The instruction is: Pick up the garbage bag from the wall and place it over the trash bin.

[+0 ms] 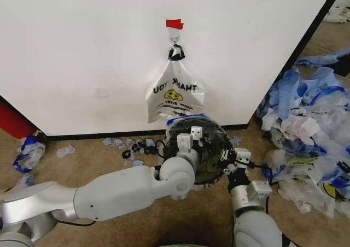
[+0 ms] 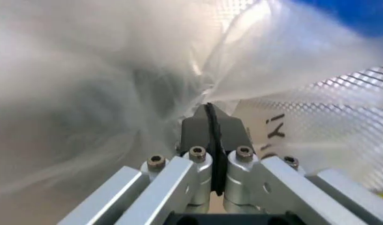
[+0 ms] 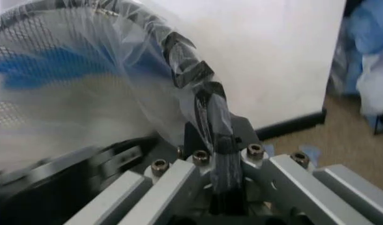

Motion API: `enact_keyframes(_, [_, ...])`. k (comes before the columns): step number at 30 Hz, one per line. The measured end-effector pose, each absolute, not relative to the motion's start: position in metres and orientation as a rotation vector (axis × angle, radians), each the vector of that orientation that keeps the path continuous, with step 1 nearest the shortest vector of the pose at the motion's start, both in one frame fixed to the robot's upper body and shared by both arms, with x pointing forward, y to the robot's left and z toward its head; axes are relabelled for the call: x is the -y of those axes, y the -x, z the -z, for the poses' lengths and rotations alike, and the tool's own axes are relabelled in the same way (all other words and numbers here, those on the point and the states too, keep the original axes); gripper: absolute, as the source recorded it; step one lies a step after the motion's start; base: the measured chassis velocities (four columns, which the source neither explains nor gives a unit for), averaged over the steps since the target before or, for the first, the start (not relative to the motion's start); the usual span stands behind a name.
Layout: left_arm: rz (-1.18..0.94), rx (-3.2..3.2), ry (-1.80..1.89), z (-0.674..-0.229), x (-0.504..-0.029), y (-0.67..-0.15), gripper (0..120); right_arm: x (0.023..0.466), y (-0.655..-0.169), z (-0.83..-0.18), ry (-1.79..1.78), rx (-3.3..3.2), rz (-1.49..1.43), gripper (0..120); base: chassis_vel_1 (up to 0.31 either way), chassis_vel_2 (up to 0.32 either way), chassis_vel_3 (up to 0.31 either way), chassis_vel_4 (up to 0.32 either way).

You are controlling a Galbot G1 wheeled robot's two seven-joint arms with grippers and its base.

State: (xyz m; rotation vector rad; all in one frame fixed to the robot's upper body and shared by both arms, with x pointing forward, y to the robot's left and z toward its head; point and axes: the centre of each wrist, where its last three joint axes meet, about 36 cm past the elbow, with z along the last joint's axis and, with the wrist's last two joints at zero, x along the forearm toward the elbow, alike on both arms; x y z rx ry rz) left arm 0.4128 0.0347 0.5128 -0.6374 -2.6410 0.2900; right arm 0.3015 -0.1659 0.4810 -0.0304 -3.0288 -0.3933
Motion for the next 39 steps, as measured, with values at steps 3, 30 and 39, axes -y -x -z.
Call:
enact_keyframes(3, [-0.266,2.641,0.632,-0.515,-0.045,-0.410,0,0.168,-0.307,-0.486,0.068,2.977,0.475,0,0.000,0.000,0.000,0.000])
enact_keyframes(30, [-0.495,2.845,0.599,-0.608,-0.176,-0.380,0,0.165,-0.350,-0.500,0.167,2.535,0.782,0,0.000,0.000,0.000,0.000])
enact_keyframes(39, [-0.496,2.899,0.476,-0.603,-0.211,-0.368,0,0.157,-0.357,-0.488,0.077,2.427,0.617,0,0.000,0.000,0.000,0.000])
